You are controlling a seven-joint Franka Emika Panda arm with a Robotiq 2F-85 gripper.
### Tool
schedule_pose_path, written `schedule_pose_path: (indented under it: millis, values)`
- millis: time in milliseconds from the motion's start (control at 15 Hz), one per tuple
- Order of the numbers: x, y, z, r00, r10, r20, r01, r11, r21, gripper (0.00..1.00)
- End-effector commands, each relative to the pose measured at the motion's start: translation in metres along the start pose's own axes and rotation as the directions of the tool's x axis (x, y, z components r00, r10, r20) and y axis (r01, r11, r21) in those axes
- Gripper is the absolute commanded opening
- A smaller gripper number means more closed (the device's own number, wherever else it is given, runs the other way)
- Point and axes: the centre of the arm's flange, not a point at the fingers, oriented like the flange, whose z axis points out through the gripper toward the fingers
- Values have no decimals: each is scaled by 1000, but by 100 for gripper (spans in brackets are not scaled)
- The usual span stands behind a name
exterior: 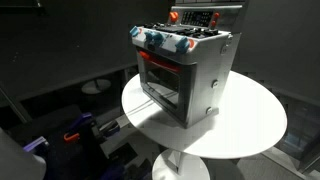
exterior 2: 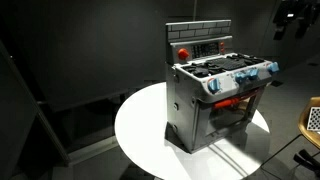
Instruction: Press the top button on the stove
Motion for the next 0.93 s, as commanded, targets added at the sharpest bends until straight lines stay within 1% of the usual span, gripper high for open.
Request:
schedule_pose_path:
  millis: [0, 200, 400, 600, 867]
  values:
    - [0, 0, 0, 1000, 0, -1, 0, 1000, 0, 100]
    - [0, 0, 0, 1000, 0, -1, 0, 1000, 0, 100]
    - [12, -2, -3, 999, 21, -35, -21, 1000, 1, 100]
    - [30, -6, -5, 998, 28, -50, -28, 1000, 8, 100]
    - [58, -12, -10, 995, 45, -90, -45, 999, 7, 100]
